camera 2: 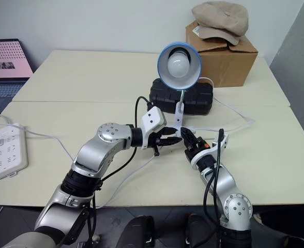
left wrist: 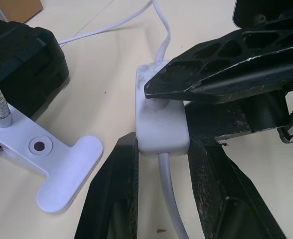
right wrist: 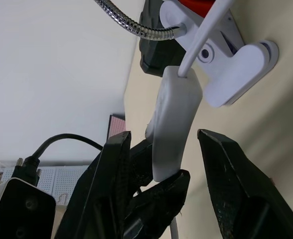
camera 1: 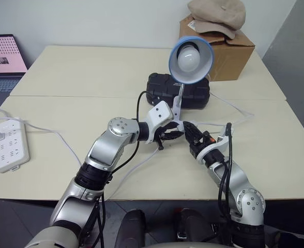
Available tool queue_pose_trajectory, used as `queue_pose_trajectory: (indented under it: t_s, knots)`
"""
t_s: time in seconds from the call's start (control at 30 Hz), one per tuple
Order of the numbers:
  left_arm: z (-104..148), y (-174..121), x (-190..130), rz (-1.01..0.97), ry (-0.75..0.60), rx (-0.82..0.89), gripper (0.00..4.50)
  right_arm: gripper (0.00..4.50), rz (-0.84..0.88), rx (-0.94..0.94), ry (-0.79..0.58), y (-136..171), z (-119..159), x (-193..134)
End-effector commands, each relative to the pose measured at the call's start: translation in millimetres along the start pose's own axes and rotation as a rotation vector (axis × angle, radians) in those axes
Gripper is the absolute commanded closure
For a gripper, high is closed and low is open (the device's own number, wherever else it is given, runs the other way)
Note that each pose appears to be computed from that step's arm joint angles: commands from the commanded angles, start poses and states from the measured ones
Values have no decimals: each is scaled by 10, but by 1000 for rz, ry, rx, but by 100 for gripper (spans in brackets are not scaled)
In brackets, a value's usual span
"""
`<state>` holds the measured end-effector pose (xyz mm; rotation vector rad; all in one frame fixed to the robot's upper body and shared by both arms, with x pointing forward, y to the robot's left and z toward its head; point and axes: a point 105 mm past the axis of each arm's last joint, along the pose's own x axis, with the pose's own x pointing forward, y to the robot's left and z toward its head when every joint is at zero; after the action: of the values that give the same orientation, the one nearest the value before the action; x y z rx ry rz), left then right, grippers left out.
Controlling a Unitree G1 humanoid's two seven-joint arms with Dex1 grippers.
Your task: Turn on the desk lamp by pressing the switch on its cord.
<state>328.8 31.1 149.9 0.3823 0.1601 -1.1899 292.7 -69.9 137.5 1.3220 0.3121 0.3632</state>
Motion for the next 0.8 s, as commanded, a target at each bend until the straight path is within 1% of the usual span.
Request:
queue_pose_trajectory:
  t_s: [0.03, 0.07, 0.3, 0.7, 0.77, 0.8]
  knots:
    - [158, -28, -24, -3, -48, 47, 341, 230, 24, 4, -23, 73, 48, -13]
    - [157, -31, -24, -4, -48, 47, 341, 266, 22, 5, -23, 69, 49, -14]
    - [154, -39, -28, -5, -48, 49, 341, 410, 21, 15, -30, 65, 51, -17]
    - [158, -39, -27, -4, -50, 51, 341, 410, 32, 28, -33, 82, 60, -22]
    - [161, -38, -25, -4, -50, 51, 341, 339, 33, 29, -31, 83, 62, -29]
    - [162, -39, -24, -4, -51, 51, 341, 320, 38, 27, -28, 90, 61, -36]
